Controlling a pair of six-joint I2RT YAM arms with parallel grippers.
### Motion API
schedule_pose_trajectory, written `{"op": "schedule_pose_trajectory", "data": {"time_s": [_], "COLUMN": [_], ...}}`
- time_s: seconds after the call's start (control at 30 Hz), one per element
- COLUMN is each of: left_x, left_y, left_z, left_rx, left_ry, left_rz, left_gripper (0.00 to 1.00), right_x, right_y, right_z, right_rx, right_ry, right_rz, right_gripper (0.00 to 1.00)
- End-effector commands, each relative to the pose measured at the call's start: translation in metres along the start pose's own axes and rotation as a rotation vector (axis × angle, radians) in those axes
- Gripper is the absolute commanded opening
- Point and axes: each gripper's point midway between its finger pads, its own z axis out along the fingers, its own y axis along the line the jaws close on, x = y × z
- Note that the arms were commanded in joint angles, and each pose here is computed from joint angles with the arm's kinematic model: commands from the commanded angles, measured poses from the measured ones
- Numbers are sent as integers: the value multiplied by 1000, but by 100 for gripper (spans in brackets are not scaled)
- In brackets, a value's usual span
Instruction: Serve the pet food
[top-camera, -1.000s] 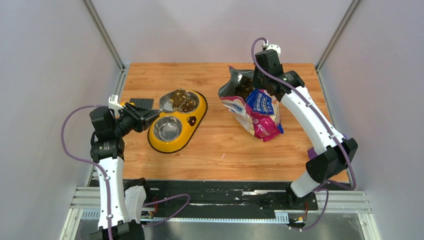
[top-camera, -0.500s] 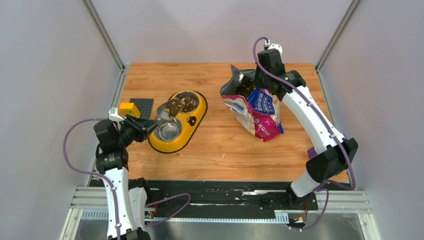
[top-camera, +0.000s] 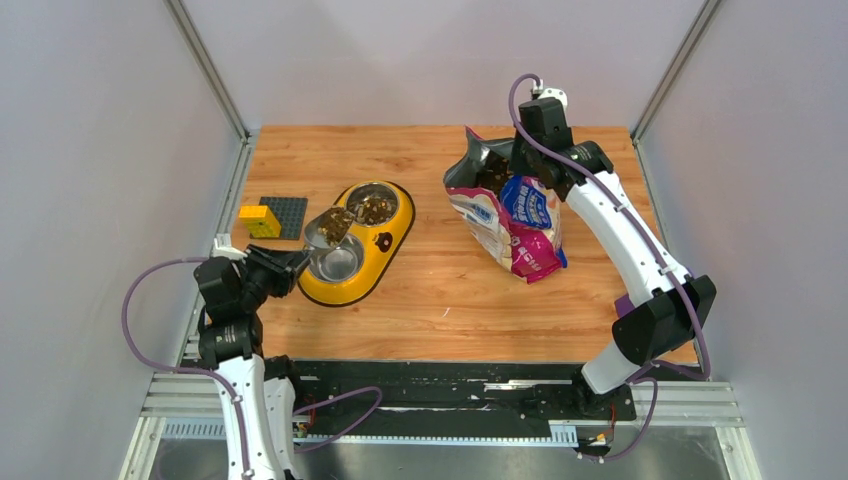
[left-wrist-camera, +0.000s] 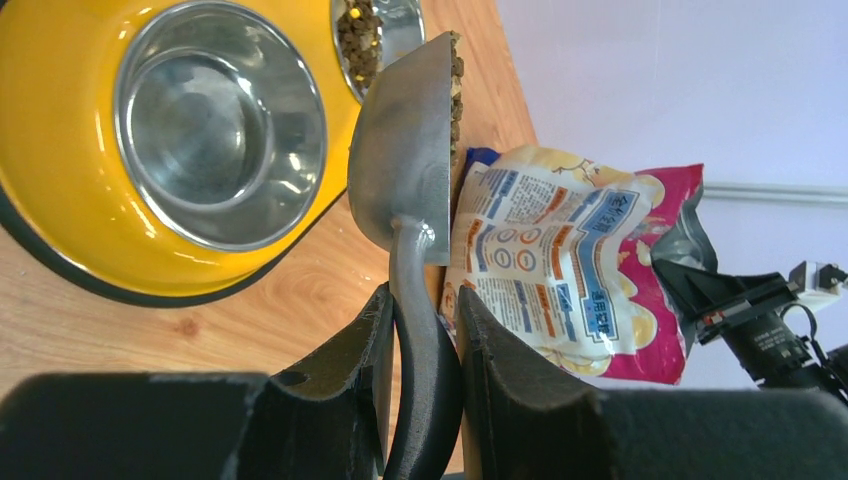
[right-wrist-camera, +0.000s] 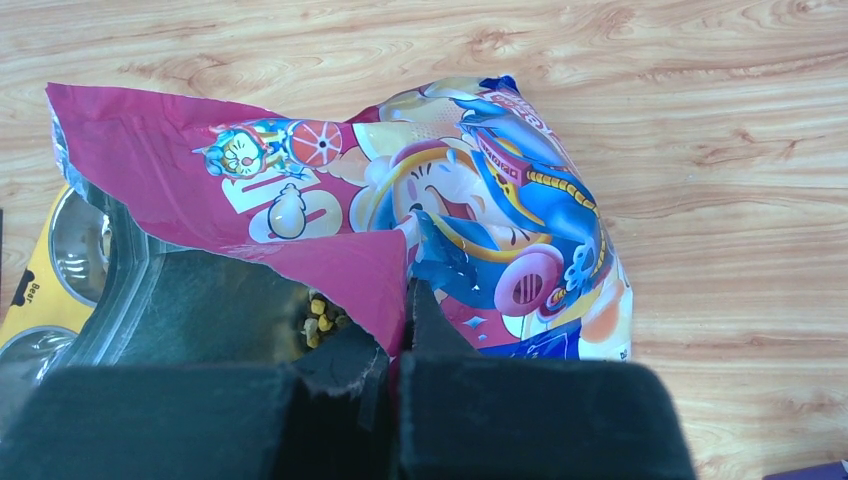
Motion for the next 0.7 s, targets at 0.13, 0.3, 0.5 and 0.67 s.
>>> {"op": "schedule_pose_trajectory", "data": {"time_s": [0.13, 0.3, 0.5, 0.67], "left_x": [-10, -7, -6, -7], "left_y": [11, 21, 28, 30], "left_z": [-9, -10, -12, -12], "left_rx": [-54, -103, -186, -234], "left_ry": [-111, -105, -66, -47], "left_rz": [-41, -55, -53, -58], "left_gripper": [0, 0, 0, 0], "right_x": [-12, -12, -12, -12], "right_y": [0, -1, -4, -8], "right_z": [-2, 0, 1, 2], "right_rx": [-20, -19, -16, -12], "right_ry": [-42, -41, -36, -33], "right_rz": [15, 18, 34, 41], "right_gripper": [0, 0, 0, 0]}}
